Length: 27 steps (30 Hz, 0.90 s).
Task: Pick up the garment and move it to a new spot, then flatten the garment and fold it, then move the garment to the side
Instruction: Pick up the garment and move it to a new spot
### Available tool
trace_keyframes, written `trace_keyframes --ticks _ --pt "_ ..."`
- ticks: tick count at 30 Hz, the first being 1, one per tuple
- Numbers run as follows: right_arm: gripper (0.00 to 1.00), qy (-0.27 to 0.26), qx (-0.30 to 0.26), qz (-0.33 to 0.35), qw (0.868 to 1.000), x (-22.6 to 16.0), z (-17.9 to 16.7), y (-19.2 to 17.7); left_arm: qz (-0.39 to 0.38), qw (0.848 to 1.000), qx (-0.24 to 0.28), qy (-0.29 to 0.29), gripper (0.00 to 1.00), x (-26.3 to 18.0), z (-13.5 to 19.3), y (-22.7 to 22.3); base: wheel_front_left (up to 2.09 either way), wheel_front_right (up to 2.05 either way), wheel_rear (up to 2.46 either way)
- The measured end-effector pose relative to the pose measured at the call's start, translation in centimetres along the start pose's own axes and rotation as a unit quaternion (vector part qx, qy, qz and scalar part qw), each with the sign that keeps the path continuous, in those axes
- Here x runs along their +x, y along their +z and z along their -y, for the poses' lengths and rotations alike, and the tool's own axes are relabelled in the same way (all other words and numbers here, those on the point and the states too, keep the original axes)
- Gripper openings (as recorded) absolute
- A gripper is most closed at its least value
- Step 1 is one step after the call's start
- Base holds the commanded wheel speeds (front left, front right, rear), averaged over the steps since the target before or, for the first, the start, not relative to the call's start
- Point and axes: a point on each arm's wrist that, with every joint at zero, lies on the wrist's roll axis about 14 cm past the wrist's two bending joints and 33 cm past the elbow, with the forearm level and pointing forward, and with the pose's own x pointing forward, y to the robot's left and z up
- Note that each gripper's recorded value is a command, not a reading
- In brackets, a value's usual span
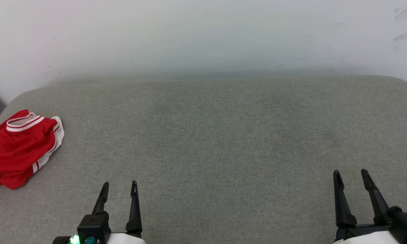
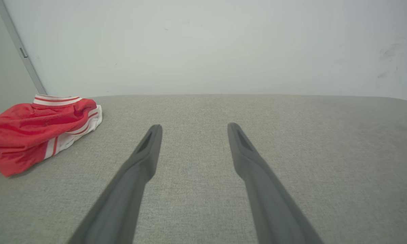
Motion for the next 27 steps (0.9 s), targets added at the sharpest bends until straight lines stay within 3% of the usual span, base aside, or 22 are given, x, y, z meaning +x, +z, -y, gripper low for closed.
trace_keyframes --ticks 12,27 --pt "1.00 0.031 -0.001 -0.007 0.999 0.8 -1.9 -0.5 0.000 0.999 0.000 0.043 1.00 -0.9 -2.3 0.1 0.00 0.00 0.00" --pt "1.00 0.122 0.004 -0.016 0.992 3.4 -7.5 -1.7 0.000 0.989 0.018 0.149 1.00 -4.3 -7.9 0.5 0.00 0.00 0.00"
